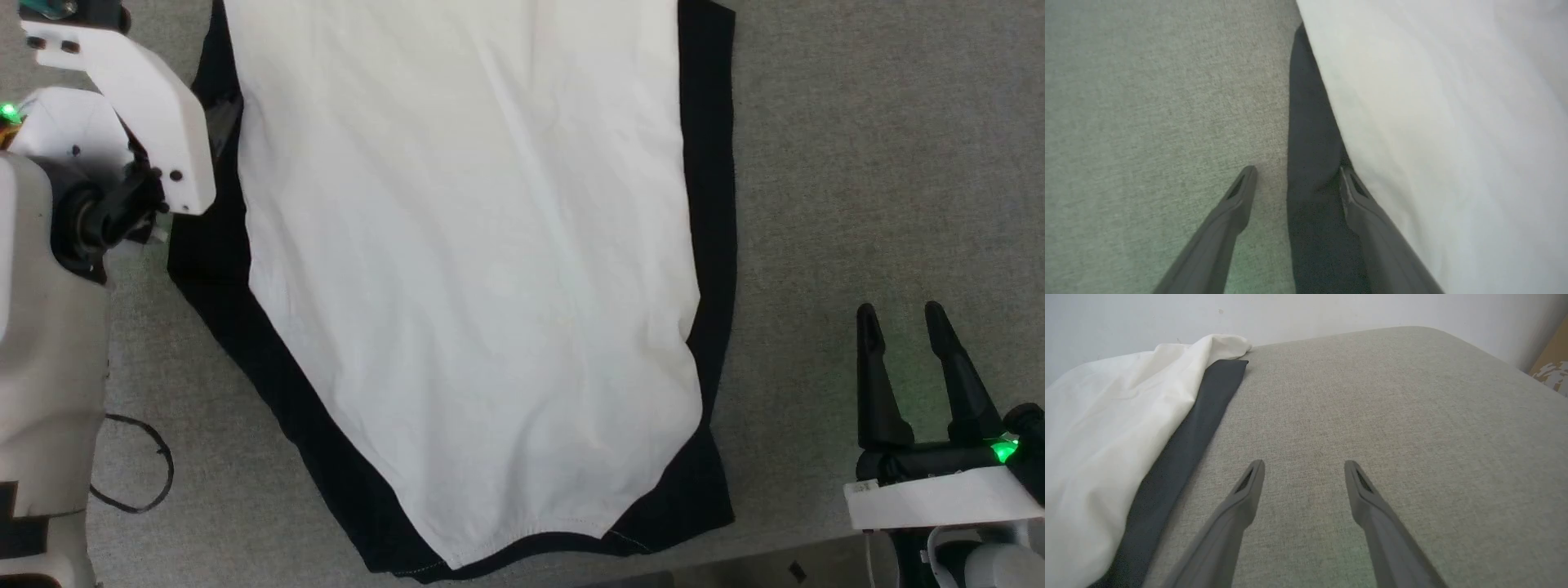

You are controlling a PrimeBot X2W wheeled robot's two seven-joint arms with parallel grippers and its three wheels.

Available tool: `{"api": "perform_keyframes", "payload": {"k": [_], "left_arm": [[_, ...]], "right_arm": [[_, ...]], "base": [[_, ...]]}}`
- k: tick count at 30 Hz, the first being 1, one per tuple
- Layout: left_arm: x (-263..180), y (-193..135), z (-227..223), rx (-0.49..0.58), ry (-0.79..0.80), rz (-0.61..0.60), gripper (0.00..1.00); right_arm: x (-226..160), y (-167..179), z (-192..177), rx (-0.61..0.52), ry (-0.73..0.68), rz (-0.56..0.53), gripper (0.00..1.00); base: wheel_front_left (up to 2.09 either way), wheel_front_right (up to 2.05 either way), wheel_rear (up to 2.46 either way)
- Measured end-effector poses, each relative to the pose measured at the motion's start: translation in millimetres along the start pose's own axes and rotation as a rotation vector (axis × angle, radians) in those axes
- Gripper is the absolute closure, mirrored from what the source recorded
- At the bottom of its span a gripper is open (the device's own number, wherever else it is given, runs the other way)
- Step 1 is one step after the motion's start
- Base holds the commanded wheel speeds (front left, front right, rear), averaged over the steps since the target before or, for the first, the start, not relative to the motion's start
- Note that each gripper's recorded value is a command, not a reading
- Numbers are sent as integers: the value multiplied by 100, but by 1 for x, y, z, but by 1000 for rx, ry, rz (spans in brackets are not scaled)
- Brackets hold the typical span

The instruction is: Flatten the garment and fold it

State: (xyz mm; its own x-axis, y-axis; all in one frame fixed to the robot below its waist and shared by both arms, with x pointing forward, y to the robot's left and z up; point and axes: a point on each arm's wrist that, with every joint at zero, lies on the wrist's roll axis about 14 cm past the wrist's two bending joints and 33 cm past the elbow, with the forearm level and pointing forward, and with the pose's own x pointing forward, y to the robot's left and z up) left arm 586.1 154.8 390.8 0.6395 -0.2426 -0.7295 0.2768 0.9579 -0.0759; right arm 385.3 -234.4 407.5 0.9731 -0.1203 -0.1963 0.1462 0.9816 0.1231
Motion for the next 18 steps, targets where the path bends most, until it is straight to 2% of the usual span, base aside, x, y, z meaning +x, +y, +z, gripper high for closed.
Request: {"api": "perform_keyframes", "payload": {"k": [6, 17, 18], "left_arm": [[-2, 13, 0, -17, -4, 28, 0], [4, 2, -6, -136, 53, -48, 0], [4, 1, -6, -140, 65, -57, 9]], "right_arm": [[4, 2, -3, -4, 5, 6, 0], [5, 1, -9, -7, 24, 4, 0], [5, 0, -10, -8, 26, 1, 0]], "base": [[0, 0, 0], [0, 0, 0], [0, 0, 0]]}}
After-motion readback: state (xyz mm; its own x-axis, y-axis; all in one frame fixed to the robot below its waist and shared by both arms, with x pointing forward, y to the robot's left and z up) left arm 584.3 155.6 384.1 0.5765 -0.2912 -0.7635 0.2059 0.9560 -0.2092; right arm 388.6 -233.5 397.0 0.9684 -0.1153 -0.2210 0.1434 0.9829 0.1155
